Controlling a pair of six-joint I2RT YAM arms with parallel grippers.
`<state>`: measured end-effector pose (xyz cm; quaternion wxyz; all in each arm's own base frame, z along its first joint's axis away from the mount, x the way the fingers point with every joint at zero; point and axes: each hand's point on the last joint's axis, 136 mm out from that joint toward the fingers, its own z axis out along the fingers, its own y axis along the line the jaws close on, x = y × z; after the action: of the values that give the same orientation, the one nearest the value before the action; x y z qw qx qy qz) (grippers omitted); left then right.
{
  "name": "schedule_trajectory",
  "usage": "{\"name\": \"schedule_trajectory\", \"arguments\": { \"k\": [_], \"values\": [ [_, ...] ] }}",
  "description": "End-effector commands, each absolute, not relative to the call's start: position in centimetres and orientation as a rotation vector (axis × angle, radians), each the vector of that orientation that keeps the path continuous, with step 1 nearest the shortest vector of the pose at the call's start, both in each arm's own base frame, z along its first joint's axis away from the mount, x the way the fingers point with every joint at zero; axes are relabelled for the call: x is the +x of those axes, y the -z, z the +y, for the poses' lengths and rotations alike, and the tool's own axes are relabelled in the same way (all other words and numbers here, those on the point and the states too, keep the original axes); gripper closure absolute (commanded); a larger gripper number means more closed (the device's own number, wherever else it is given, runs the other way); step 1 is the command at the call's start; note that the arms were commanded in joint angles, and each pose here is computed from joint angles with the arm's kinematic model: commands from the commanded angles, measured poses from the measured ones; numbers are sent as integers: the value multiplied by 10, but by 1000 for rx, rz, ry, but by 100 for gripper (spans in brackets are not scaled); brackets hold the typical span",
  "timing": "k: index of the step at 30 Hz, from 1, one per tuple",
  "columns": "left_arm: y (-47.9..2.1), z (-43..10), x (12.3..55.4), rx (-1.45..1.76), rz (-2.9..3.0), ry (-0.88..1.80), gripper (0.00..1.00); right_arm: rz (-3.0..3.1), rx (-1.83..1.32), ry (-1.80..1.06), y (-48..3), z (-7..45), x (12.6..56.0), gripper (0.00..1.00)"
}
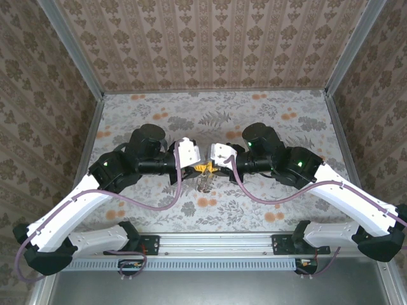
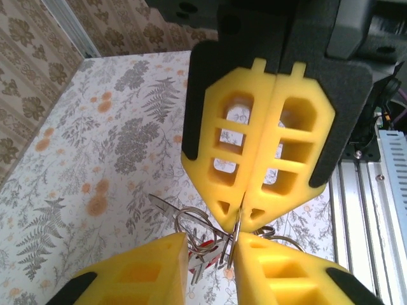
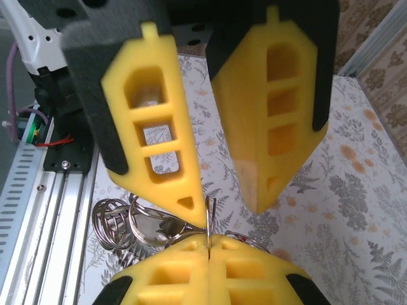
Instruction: Put the keys on the keyring
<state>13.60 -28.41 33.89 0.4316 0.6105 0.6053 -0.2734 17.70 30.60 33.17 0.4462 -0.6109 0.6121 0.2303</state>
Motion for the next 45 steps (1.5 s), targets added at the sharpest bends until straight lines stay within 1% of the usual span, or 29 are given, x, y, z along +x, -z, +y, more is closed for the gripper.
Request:
{"name": "schedule_trajectory", "arguments": {
  "k": [1, 3, 5, 6, 10, 13, 15, 20, 28, 34, 39, 45],
  "values": [
    [-333, -287, 137, 1543, 1496, 667, 79, 1435, -1523, -623, -351, 312, 168, 100],
    [-331, -287, 136, 1551, 1500, 673, 84, 1427, -1522, -626, -352, 313, 167, 100],
    [-331, -288, 134, 1561, 1497, 690, 96, 1421, -1520, -630, -353, 313, 167, 100],
    [-331, -289, 132, 1564, 1492, 703, 100, 1418, -1519, -630, -353, 313, 167, 100],
    [-339, -291, 121, 1562, 1448, 784, 100, 1421, -1511, -632, -352, 314, 168, 99],
    [-351, -294, 111, 1530, 1391, 894, 100, 1406, -1482, -648, -354, 313, 166, 88],
    [-363, -292, 106, 1491, 1338, 958, 100, 1371, -1449, -662, -361, 312, 165, 84],
    [-396, -282, 92, 1387, 1173, 1151, 100, 1265, -1418, -745, -374, 310, 149, 83],
    [-417, -273, 79, 1337, 1065, 1242, 100, 1204, -1420, -794, -381, 310, 138, 84],
    [-412, -277, 80, 1339, 1067, 1279, 100, 1156, -1410, -815, -391, 308, 132, 84],
    [-407, -278, 83, 1334, 1088, 1268, 100, 1103, -1392, -830, -398, 303, 124, 81],
    [-398, -285, 84, 1361, 1111, 1260, 100, 1096, -1378, -837, -402, 303, 124, 82]
  ]
}}
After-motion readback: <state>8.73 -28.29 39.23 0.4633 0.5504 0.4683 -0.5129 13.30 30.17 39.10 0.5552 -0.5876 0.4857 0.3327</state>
